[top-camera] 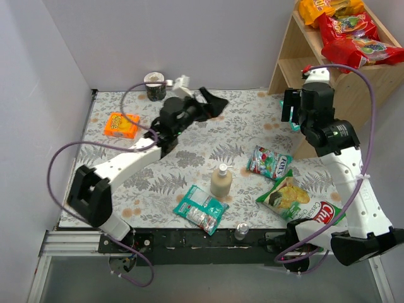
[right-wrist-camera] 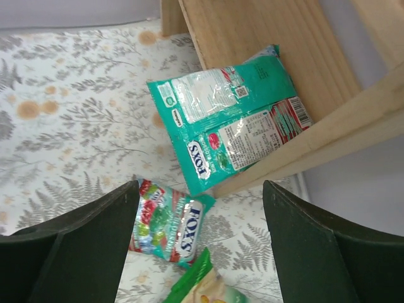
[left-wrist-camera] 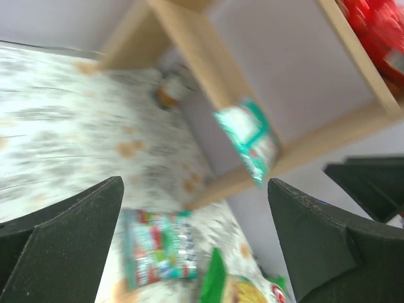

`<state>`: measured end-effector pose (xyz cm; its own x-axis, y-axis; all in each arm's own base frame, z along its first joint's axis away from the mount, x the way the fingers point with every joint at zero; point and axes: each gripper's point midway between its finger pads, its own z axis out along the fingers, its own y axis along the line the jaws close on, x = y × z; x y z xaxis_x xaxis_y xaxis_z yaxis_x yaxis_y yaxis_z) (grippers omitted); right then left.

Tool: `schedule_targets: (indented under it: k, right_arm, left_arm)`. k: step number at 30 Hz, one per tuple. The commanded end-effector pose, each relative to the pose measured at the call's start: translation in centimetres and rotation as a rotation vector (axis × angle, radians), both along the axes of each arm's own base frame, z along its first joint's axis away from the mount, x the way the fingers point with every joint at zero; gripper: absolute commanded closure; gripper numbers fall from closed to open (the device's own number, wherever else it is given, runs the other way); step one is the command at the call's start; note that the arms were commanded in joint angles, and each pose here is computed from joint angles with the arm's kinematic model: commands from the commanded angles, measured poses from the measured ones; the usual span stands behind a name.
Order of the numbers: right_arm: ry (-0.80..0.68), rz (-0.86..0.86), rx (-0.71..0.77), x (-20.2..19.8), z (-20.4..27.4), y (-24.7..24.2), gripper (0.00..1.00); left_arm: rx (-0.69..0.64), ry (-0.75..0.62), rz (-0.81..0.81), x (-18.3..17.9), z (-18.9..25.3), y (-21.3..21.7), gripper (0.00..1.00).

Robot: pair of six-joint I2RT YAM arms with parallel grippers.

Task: Place and organize the candy bags onto the shelf

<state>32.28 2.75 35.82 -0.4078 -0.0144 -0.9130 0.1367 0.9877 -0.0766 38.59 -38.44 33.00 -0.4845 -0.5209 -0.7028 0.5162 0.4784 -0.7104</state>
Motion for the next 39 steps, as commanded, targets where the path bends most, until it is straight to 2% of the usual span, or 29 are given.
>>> schedule_targets:
  k: [1,3,7,9,16,25,33,36,37,39]
  right_arm:
    - [-0.038,-0.029,-0.221,0.7,0.8,-0.1,0.15]
    - [-0.029,0.013,-0.335,1.1,0.6,2.0,0.13]
    - [0.015,-0.047,-0.568,2.3,-0.3,3.8,0.09]
    - [0.041,-0.037,-0.63,2.5,-1.0,4.6,0.07]
    - [0.21,-0.046,-0.888,2.6,-7.7,4.5,0.09]
    - [0.258,-0.145,-0.968,3.9,-10.9,2.5,0.17]
    - [0.244,-0.196,-1.015,6.1,-10.8,-0.5,0.18]
    - [0.233,-0.23,-0.998,6.9,-10.7,-1.4,0.24]
    - [0.209,-0.246,-0.989,7.2,-10.3,-1.5,0.32]
    - [0.205,-0.251,-1.008,7.6,-9.9,-1.8,0.38]
  left_arm:
    - [0.056,-0.001,0.323,0.2,1.3,11.9,0.02]
    - [0.111,0.007,0.364,-0.3,1.5,14.1,0.02]
    - [0.216,0.055,0.415,0.2,0.4,17.5,0.02]
    - [0.22,0.058,0.422,0.2,0.3,18.5,0.02]
    - [0.192,0.053,0.452,0.8,0.7,20.8,0.02]
    - [0.201,0.046,0.436,1.4,0.4,20.4,0.02]
    - [0.199,0.049,0.416,1.4,0.1,20.0,0.02]
    - [0.195,0.063,0.42,1.5,0.0,20.2,0.02]
    - [0.188,0.066,0.422,1.4,0.3,20.3,0.02]
    - [0.18,0.09,0.436,1.4,0.3,20.8,0.02]
